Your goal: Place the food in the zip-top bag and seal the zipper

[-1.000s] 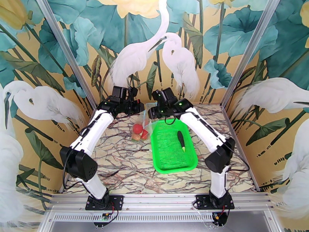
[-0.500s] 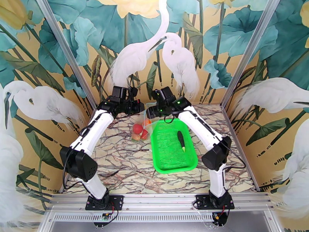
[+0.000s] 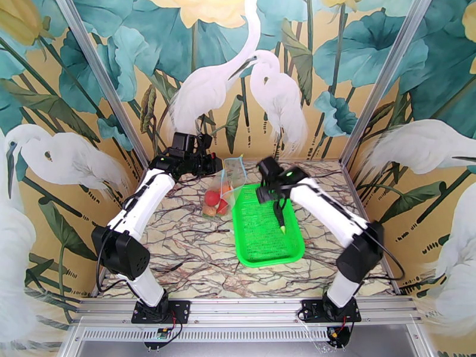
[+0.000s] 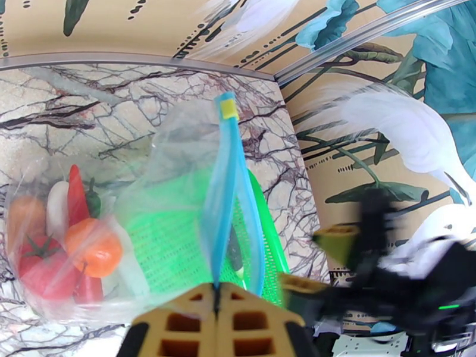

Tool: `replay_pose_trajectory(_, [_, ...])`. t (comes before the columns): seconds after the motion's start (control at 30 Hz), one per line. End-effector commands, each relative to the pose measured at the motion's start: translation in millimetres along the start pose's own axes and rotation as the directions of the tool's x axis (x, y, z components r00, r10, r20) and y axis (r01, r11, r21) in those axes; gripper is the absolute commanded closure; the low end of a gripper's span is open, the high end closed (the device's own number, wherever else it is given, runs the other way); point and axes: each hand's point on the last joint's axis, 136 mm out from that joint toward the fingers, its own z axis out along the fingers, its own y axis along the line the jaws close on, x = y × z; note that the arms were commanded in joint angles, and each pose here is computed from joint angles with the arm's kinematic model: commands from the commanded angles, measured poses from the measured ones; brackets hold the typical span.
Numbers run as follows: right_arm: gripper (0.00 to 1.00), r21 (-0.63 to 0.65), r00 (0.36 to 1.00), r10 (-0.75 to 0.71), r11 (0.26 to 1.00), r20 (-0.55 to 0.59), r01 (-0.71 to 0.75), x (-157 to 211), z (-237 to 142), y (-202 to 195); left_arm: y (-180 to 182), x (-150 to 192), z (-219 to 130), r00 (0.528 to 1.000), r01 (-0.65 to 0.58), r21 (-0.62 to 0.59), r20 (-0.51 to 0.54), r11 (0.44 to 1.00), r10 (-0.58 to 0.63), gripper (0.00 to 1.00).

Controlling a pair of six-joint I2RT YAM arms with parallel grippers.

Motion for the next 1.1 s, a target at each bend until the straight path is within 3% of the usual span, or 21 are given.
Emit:
replay_pose_trajectory(0.0, [0.23, 0.073, 0.995, 0.005, 0.997, -0.096, 0.002, 23, 29, -5, -9, -6, -15, 0.999, -0.03, 0.014, 0.02, 0.999, 0.03, 1.0])
replay_pose_trajectory(0.43, [0.19, 0.106, 0.968, 0.036, 0.994, -0.246, -0.01, 32, 96, 5, -5, -1, -16, 1.0, -0.03, 0.002, 0.007, 1.0, 0.03, 1.0])
replay_pose_trajectory(0.73, [0.19, 0.098, 0.958, 0.084, 0.993, -0.274, -0.059, 30, 118, 8, 0, -1, -21, 1.0, -0.031, -0.011, 0.005, 0.999, 0.031, 1.0])
replay_pose_trajectory(0.9, [0.14, 0.056, 0.945, 0.108, 0.994, -0.31, -0.096, 33, 131, 16, 3, -2, -20, 1.0, -0.027, -0.013, 0.0, 1.0, 0.027, 1.0])
replay_pose_trajectory(1.07, [0.15, -0.085, 0.935, 0.129, 0.982, -0.33, -0.166, 31, 136, 37, 6, -5, -20, 1.0, -0.026, -0.015, -0.004, 1.0, 0.026, 1.0])
